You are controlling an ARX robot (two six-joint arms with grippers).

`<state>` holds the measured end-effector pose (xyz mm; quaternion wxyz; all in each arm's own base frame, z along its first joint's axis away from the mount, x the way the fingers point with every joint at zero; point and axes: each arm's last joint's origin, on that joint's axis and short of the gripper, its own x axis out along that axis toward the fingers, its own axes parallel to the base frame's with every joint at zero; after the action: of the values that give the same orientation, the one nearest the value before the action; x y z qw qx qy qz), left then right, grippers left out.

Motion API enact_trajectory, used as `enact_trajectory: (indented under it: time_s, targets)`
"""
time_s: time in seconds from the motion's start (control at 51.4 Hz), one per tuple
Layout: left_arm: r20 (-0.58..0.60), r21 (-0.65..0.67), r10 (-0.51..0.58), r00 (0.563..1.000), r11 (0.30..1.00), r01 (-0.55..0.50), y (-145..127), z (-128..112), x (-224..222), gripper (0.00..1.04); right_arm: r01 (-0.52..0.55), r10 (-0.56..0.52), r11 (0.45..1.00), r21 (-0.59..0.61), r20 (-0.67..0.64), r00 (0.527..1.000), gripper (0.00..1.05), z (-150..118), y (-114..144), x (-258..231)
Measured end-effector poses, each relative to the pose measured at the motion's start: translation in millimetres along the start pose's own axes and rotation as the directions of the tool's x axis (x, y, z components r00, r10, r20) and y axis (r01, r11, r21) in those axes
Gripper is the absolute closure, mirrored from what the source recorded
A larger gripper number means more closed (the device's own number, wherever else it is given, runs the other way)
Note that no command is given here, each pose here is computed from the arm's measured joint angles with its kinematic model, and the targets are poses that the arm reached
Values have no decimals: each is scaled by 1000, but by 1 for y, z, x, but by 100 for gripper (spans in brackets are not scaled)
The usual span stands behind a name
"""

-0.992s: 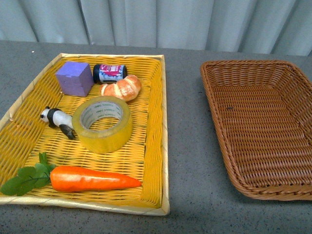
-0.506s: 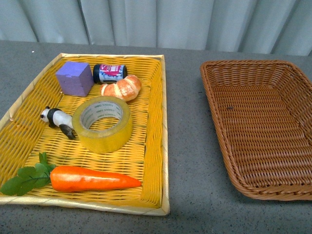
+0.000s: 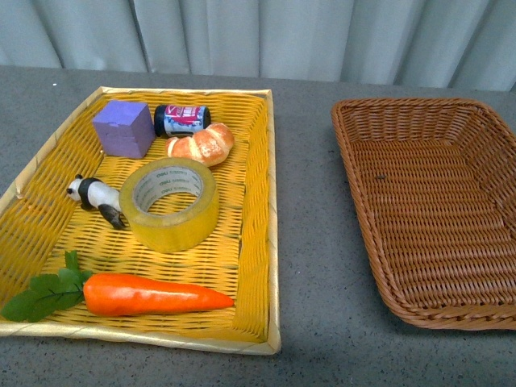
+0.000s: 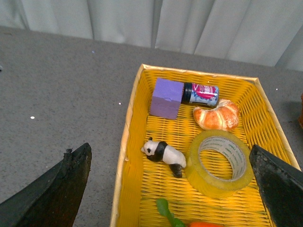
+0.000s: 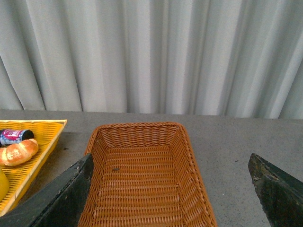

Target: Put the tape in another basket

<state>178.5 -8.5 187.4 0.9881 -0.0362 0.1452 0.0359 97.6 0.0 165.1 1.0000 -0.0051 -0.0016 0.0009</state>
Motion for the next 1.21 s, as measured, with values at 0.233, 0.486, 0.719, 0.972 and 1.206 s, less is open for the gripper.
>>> enact_trajectory:
  time_s: [0.233, 0.486, 0.719, 0.972, 1.206]
  targets:
    - [-212, 14, -93, 973, 995, 99, -19, 6, 79, 6, 0, 0, 1000, 0, 0, 1000, 9, 0, 0, 0]
    - [-341, 88, -148, 928, 978, 188, -40, -6, 136, 6, 0, 0, 1000, 0, 0, 1000, 9, 0, 0, 0]
    - [-445, 183, -168, 880, 945, 273, -48, -24, 181, 6, 0, 0, 1000, 0, 0, 1000, 9, 0, 0, 0]
    - [-527, 227, -201, 826, 903, 364, -49, -39, 200, 6, 0, 0, 1000, 0, 0, 1000, 9, 0, 0, 0]
    - [-556, 286, -189, 809, 871, 400, -48, -48, 207, 6, 0, 0, 1000, 0, 0, 1000, 9, 0, 0, 0]
